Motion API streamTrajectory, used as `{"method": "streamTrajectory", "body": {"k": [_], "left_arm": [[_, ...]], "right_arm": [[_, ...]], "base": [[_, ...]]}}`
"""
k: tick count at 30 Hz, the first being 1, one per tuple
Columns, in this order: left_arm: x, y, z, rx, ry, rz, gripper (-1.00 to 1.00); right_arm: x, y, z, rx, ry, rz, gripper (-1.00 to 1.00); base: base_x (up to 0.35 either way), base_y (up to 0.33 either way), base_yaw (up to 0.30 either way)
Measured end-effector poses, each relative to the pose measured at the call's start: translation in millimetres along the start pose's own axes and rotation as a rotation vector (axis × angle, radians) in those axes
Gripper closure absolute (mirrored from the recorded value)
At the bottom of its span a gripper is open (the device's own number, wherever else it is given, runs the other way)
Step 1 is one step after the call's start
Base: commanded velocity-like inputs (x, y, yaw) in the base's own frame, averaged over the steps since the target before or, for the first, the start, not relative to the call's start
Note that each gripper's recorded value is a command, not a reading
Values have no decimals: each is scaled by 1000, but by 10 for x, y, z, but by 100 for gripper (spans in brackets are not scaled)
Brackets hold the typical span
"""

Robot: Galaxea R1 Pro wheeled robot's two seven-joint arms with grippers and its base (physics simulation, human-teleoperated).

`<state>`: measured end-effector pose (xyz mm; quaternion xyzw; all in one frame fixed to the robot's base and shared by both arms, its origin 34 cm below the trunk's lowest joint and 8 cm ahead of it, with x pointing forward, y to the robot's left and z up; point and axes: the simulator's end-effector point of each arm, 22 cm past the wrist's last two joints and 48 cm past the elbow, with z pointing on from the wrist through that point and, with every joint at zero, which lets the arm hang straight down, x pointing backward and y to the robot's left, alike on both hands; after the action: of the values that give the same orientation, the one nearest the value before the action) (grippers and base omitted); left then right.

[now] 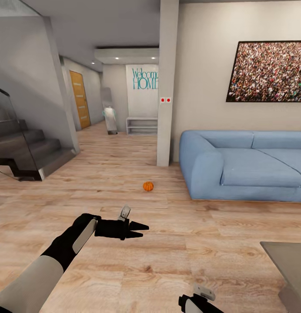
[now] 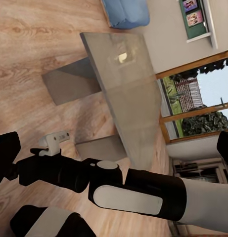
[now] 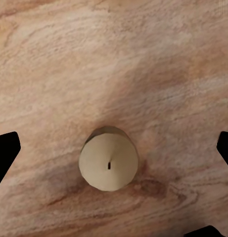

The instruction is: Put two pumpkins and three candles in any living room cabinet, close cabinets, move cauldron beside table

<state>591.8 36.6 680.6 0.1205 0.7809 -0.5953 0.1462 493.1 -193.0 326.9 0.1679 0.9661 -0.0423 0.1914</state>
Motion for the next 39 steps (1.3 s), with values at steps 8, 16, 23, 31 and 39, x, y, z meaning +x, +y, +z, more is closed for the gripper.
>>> {"method": "streamTrajectory", "body": {"k": [8, 16, 23, 31, 39], "left_arm": [[104, 136, 43, 1, 0, 1, -100], [211, 276, 86, 2, 0, 2, -100], [307, 402, 124, 1, 1, 2, -100], [418, 544, 163, 2, 1, 2, -100], [532, 693, 206, 0, 1, 1, -100]], "right_arm": [[102, -9, 147, 0, 0, 0, -100], [206, -18, 294, -1, 0, 0, -100], [316, 37, 407, -9, 0, -5, -100], [428, 89, 539, -18, -10, -35, -100], [539, 84, 686, -19, -12, -38, -100]], "base": [[0, 0, 0], [0, 0, 0], [0, 0, 0], [0, 0, 0], [0, 0, 32]]}}
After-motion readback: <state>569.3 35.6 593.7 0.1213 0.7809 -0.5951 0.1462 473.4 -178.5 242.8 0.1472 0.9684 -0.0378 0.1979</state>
